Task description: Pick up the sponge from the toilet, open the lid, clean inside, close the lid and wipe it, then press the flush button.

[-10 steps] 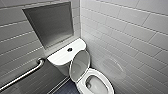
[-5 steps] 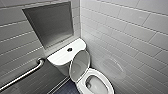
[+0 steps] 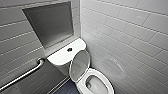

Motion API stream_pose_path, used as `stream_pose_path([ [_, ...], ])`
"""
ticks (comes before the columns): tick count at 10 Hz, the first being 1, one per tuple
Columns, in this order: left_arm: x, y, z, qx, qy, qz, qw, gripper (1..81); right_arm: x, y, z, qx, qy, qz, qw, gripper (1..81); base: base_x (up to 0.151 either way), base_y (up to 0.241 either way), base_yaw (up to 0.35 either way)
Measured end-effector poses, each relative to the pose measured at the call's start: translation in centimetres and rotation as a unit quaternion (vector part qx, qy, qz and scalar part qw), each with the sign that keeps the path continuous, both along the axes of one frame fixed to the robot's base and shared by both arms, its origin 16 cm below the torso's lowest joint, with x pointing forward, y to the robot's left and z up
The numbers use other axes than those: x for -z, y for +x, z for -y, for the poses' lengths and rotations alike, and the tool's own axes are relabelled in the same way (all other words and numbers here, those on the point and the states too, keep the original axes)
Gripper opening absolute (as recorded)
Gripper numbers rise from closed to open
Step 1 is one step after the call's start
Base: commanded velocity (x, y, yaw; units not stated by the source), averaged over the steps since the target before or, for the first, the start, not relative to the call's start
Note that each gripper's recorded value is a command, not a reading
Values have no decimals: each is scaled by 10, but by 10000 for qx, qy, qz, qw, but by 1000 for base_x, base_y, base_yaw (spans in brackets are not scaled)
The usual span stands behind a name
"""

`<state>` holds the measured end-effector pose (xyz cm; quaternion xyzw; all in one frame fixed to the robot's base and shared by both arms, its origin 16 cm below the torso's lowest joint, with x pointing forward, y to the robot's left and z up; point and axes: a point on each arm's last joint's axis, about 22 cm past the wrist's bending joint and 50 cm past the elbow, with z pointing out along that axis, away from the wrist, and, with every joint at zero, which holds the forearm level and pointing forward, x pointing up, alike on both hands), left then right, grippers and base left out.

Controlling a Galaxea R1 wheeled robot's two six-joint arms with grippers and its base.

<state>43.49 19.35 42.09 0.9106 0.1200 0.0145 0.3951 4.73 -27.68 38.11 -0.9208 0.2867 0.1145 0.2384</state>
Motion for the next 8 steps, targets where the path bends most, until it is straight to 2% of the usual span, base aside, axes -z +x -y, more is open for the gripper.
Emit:
stream_pose_path([
  [1, -3, 14, 0, -122, -25, -10, 9999, 811, 2, -1, 3, -147, -73, 65, 9998, 10, 0, 0, 0],
  [3, -2, 45, -2, -446, -23, -91, 9990, 811, 7, 4, 0, -19, -202, 121, 9997, 10, 0, 0, 0],
  [4, -3, 67, -5, -596, 2, -48, 9982, 811, 10, 3, -1, 5, -222, 101, 9997, 10, 0, 0, 0],
  [6, -8, 113, 0, -914, -72, 7, 9958, 811, 14, 0, 9, -43, -337, 106, 9994, 10, 0, 0, 0],
  [8, 1, 144, -12, -1308, 32, -85, 9914, 811, 23, 3, 16, -18, -493, 205, 9986, 10, 0, 0, 0],
])
